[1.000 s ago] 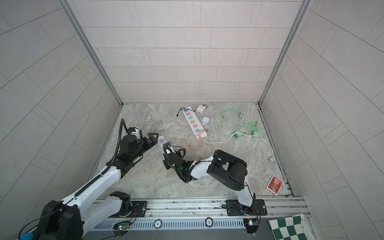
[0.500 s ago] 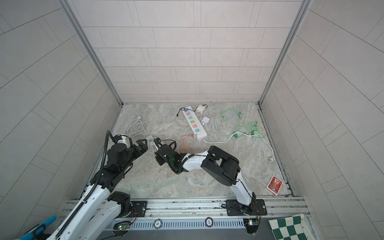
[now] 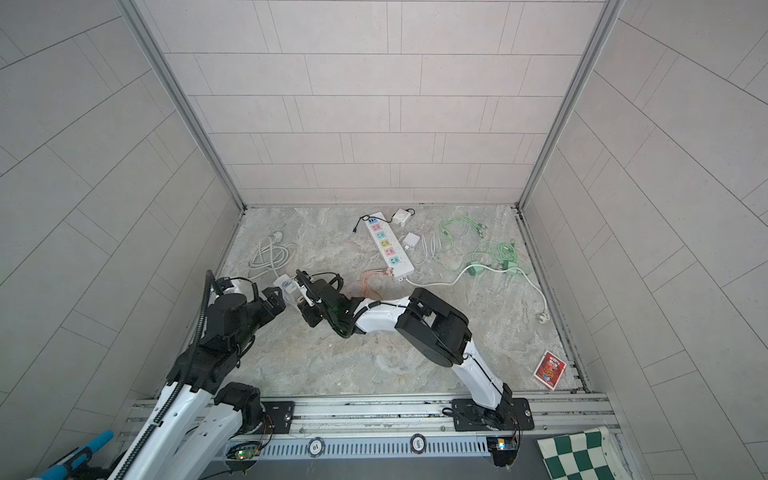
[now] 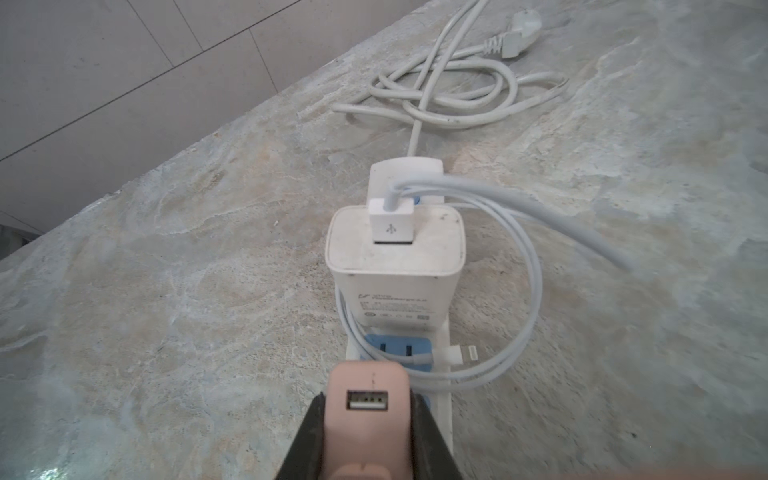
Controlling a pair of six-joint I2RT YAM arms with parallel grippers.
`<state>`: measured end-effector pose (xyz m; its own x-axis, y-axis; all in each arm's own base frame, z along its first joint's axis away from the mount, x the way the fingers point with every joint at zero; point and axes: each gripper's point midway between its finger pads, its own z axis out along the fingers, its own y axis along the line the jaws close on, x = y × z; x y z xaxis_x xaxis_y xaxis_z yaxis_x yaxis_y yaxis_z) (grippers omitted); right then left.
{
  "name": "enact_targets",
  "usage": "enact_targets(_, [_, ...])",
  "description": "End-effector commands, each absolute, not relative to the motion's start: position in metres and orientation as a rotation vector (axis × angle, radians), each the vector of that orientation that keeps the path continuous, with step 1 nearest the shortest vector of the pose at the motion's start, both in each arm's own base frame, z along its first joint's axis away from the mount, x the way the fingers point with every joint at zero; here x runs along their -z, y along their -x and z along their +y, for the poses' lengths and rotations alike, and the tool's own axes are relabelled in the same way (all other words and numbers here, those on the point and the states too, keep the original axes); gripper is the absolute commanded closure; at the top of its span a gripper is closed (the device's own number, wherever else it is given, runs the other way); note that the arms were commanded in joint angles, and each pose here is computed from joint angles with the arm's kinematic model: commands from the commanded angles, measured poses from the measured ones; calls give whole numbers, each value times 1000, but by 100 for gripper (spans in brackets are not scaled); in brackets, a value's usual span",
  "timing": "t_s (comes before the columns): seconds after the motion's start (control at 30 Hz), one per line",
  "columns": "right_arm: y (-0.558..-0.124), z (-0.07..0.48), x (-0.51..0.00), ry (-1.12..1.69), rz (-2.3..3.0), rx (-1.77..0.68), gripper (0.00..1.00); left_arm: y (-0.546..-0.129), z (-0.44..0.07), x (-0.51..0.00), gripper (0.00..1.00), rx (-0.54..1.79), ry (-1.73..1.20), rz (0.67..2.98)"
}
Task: Insert the plug
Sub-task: 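Push the pink charger down into the blue socket with the right gripper, then open the right gripper off the pink charger and move to the colourful strip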
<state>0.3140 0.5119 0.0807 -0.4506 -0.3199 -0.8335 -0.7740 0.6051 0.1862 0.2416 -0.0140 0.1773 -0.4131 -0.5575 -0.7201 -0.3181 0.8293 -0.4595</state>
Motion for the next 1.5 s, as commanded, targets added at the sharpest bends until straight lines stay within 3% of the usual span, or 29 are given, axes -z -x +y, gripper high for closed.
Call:
enact_targets(0.0, [-272,496,-1,1075,2289,-705,93,-234,-6,-186,0,270,652,2028])
enact_targets(0.1, [-278,494,-2,1076,2287,-668,88,-229,-4,-190,0,262,654,2027])
enact_targets(0.33, [-286,484,-28,1047,2263,-616,56,-223,-3,-192,0,275,657,2017])
enact_targets(0.57, [-303,425,-93,884,2232,-592,43,-231,-9,-196,0,256,594,2058])
enact_targets(0.77, [-305,374,-138,834,2197,-634,42,-244,-23,-184,0,295,544,2123])
enact_targets(0.93, [-349,307,-146,651,2289,-503,42,-256,-39,-180,0,367,493,2152])
enact_targets(1.23, [-441,205,-112,384,2493,-88,42,-270,-60,-185,0,399,346,2219])
enact_targets(1.47, [-464,196,-81,388,2627,-38,41,-271,-61,-151,4,363,337,2304])
